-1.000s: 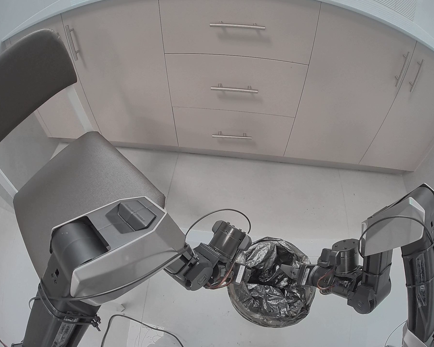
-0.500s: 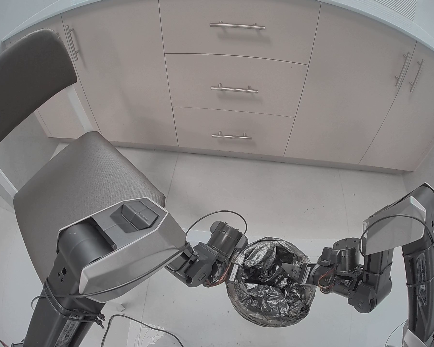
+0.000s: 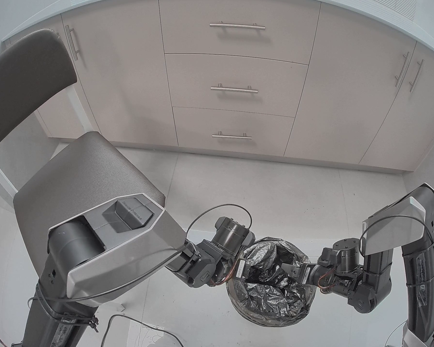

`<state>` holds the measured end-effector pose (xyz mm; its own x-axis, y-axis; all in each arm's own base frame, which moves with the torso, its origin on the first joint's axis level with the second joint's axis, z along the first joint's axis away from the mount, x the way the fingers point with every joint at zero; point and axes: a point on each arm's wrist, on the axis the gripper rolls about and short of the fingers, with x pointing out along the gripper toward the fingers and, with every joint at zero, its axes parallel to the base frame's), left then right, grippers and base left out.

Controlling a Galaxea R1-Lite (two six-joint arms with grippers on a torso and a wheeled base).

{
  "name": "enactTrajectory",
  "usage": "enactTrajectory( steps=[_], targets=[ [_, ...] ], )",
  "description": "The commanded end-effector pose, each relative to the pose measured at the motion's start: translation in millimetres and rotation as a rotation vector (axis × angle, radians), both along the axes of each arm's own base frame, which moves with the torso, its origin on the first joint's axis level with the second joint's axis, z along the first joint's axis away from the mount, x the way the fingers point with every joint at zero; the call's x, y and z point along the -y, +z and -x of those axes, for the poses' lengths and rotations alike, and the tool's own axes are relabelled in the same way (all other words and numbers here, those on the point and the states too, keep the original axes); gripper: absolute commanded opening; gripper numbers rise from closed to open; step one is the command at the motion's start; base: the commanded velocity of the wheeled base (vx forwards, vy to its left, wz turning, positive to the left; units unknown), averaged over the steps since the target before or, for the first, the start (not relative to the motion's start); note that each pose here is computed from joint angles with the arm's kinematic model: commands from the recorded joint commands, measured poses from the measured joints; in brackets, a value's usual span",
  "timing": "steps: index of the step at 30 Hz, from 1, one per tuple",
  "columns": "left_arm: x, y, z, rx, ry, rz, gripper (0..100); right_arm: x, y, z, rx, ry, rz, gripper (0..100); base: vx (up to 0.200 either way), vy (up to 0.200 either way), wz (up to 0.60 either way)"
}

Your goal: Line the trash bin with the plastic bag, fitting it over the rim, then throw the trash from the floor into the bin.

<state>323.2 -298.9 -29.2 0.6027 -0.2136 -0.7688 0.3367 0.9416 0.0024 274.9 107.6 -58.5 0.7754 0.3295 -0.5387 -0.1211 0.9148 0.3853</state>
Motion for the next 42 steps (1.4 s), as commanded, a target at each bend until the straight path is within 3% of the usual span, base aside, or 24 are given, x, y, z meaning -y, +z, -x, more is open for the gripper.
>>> enactTrajectory(
  steps=[1,12,18,23,24,25,29,31,33,34,36,42],
  targets=[
    [12,39,22,0.031,-0.052,0.073,100,0,-1,-1,0.01,-0.001,-0.004,100,0.0,0.0,0.0],
    [18,119,62,0.113,-0.117,0.228,100,-1,-2,1,0.002,0.004,0.0,100,0.0,0.0,0.0],
    [-10,200,89,0.234,-0.126,0.369,100,1,-5,2,-0.008,-0.001,0.004,100,0.0,0.0,0.0],
    [-59,274,116,0.382,-0.121,0.464,100,1,-7,1,-0.011,-0.003,0.006,100,0.0,0.0,0.0],
    [-61,276,117,0.386,-0.12,0.466,100,1,-7,1,-0.011,-0.002,0.005,100,0.0,0.0,0.0],
    [-84,298,127,0.435,-0.111,0.472,100,1,-7,1,-0.011,-0.003,0.006,100,0.0,0.0,0.0],
    [-142,341,154,0.573,-0.063,0.467,100,1,-7,1,-0.009,-0.012,0.014,100,0.0,0.0,0.0],
    [-170,356,170,0.631,-0.031,0.441,100,1,-7,1,-0.009,-0.014,0.015,100,0.0,0.0,0.0],
    [-178,359,174,0.645,-0.019,0.43,100,1,-7,1,-0.009,-0.014,0.015,100,0.0,0.0,0.0],
    [-210,369,193,0.699,0.04,0.384,100,1,-7,1,-0.009,-0.014,0.015,100,0.0,0.0,0.0],
    [-233,374,208,0.74,0.098,0.328,100,1,-7,1,-0.009,-0.016,0.016,100,0.0,0.0,0.0],
    [-280,376,246,0.804,0.305,0.198,100,1,-8,2,-0.011,-0.016,0.017,100,0.0,0.0,0.0]
  ],
)
